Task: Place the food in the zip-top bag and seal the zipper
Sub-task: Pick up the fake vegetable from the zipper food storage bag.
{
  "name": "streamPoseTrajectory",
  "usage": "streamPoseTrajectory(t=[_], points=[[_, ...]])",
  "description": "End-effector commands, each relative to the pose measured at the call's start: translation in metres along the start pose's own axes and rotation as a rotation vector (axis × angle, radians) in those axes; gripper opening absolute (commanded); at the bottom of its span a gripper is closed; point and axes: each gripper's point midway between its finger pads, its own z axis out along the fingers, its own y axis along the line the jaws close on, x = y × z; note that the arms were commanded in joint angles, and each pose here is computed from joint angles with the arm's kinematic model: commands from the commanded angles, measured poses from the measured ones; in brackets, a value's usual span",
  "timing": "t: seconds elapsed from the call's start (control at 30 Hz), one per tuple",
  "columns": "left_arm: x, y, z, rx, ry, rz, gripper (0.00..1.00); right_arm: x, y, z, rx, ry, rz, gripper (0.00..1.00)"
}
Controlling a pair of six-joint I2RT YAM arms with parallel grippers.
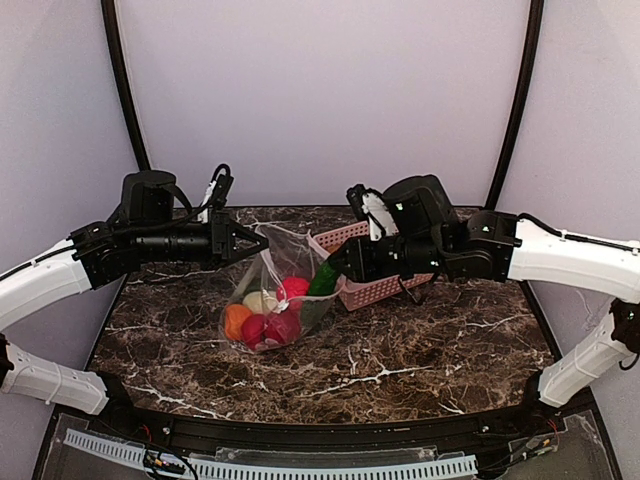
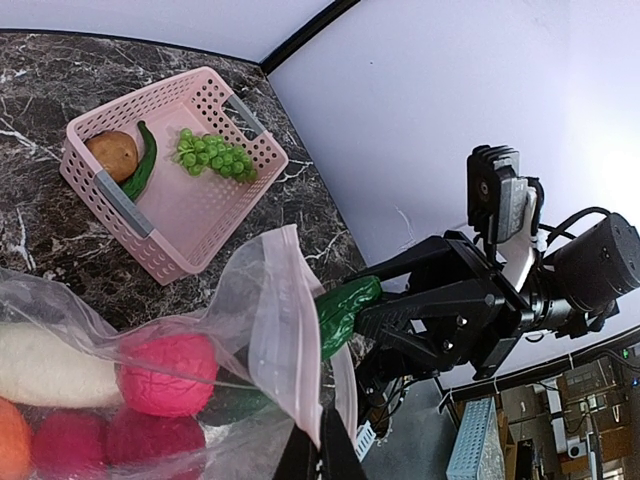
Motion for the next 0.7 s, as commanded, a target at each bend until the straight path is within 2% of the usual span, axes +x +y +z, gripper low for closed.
streamPoseTrajectory(t=[0.0, 0.2, 0.47, 0.67], points=[[-0.007, -0.010, -0.008, 0.031, -0.041, 0.025, 0.01, -0.019, 0.008, -0.011, -0.041, -0.062, 0.013, 0.23], [-0.008, -0.009, -0.009, 0.028, -0.050, 0.027, 0.01, -0.028, 0.015, -0.031, -0.094, -0.112, 0.007, 0.16], [-0.008, -0.009, -0.008, 0.029, -0.049, 0.025, 0.01, -0.046, 0.038, -0.068, -0.236, -0.209, -0.020, 0.14], [-0.008, -0.010, -0.008, 0.036, -0.049, 0.025, 0.01, -0.063, 0.052, -0.073, -0.287, -0.333, -0.091, 0.14]])
